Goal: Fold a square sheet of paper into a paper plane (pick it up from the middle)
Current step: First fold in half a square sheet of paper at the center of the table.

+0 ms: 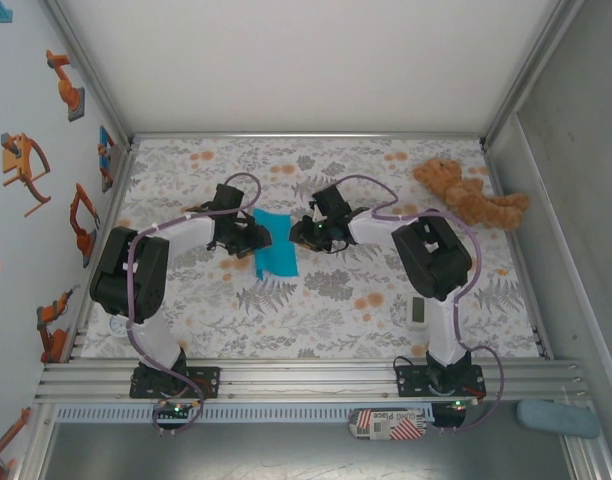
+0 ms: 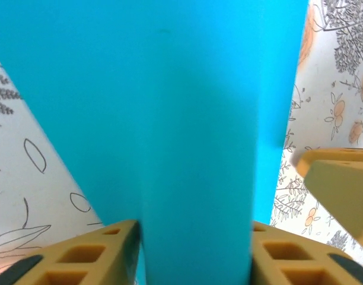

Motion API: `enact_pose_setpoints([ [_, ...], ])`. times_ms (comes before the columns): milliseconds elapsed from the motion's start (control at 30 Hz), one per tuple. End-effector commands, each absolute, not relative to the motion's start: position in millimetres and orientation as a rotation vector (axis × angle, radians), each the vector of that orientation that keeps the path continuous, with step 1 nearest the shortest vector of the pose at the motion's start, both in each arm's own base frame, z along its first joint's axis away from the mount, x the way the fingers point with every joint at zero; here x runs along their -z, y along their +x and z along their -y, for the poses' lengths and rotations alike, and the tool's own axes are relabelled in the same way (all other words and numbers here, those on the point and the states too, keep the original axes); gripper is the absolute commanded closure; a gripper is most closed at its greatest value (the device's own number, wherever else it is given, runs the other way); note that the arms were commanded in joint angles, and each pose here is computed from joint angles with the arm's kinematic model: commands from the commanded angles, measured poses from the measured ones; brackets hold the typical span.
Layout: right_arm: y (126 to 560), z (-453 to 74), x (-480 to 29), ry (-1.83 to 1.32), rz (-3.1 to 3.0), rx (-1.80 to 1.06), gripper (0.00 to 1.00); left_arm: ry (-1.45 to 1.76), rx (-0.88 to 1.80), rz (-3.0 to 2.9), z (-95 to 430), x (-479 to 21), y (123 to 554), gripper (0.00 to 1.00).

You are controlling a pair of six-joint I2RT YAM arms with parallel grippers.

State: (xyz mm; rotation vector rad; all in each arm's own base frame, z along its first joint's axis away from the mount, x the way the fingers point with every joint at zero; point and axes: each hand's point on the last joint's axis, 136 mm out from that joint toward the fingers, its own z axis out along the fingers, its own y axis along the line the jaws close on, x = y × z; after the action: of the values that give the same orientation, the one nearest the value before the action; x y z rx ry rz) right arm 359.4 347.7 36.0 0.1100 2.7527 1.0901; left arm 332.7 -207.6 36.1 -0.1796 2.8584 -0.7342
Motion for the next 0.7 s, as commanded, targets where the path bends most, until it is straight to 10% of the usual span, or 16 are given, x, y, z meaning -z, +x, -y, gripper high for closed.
enact_pose_setpoints([
  [0,372,-329,-68,0.122,-2.649,-1.031,0.67,-0.088,0.743,-2.794,212,-60,341,0.61],
  [667,399,-306,-177,-0.033,-2.272,-1.511,0.28,0.136,1.34,-2.384,259,-215,343,0.65],
])
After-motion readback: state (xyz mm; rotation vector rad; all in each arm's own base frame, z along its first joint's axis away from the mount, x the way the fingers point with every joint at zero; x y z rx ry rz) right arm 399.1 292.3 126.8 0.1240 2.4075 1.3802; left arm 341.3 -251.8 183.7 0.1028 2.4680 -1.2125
